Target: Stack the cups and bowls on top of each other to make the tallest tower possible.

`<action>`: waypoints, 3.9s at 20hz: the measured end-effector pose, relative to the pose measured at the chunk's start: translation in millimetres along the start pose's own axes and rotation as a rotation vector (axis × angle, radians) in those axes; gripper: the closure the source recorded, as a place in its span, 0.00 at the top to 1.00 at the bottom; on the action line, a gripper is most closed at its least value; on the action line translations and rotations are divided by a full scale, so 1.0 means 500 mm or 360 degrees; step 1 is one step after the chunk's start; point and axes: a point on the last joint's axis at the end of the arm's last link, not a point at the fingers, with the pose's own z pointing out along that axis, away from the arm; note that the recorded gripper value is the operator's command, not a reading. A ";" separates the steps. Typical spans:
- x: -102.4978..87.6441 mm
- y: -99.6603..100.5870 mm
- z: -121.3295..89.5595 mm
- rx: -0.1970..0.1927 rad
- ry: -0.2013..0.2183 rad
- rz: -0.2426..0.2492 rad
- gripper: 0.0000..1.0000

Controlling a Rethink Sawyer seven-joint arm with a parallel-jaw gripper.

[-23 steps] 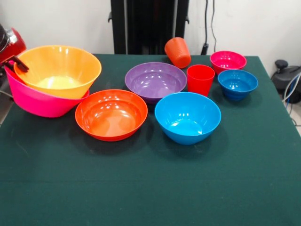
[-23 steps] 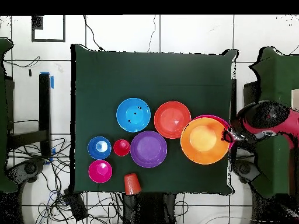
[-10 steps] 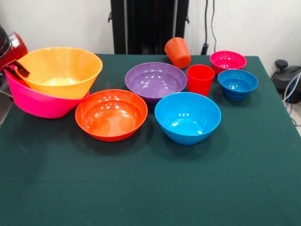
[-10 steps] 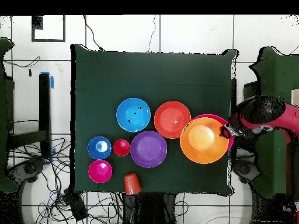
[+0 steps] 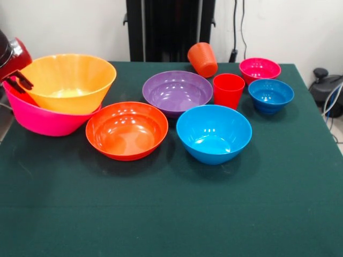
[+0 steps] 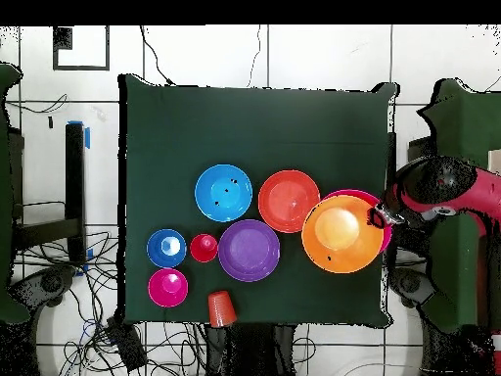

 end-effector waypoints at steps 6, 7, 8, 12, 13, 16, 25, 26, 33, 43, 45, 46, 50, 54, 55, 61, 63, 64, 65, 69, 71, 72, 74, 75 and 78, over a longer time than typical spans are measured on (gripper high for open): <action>-0.003 -0.008 -0.004 0.0044 -0.0035 0.0002 0.00; -0.005 -0.014 -0.007 0.0082 -0.0053 0.0001 0.00; -0.006 -0.016 -0.008 0.0095 -0.0058 0.0000 0.00; -0.006 -0.026 -0.018 0.0163 -0.0079 -0.0003 0.00; -0.006 -0.027 -0.020 0.0176 -0.0081 -0.0003 0.00; -0.003 -0.036 -0.035 0.0237 -0.0092 -0.0003 0.00; 0.000 -0.052 -0.072 0.0363 -0.0143 0.0004 0.00; 0.000 -0.052 -0.073 0.0366 -0.0145 0.0004 0.00; 0.011 -0.060 -0.080 0.0395 -0.0167 0.0013 1.00; 0.038 -0.069 -0.088 0.0403 -0.0165 0.0038 1.00; 0.037 -0.067 -0.087 0.0401 -0.0164 0.0036 1.00; 0.037 -0.067 -0.086 0.0400 -0.0163 0.0035 1.00; 0.037 -0.065 -0.085 0.0398 -0.0161 0.0032 1.00; 0.037 -0.063 -0.082 0.0396 -0.0157 0.0030 1.00; 0.037 -0.063 -0.082 0.0396 -0.0155 0.0029 1.00; 0.037 -0.051 -0.069 0.0377 -0.0142 0.0011 1.00; 0.038 -0.044 -0.064 0.0368 -0.0135 0.0002 1.00; 0.039 -0.040 -0.061 0.0363 -0.0131 -0.0003 1.00; 0.041 -0.037 -0.059 0.0360 -0.0128 -0.0006 1.00; 0.056 -0.015 -0.045 0.0343 -0.0112 -0.0032 1.00; 0.074 0.003 -0.034 0.0335 -0.0107 -0.0052 1.00; 0.081 0.009 -0.029 0.0335 -0.0106 -0.0060 1.00; 0.097 0.023 -0.019 0.0335 -0.0109 -0.0074 1.00; 0.105 0.029 -0.015 0.0337 -0.0112 -0.0080 1.00; 0.121 0.046 -0.003 0.0346 -0.0122 -0.0098 1.00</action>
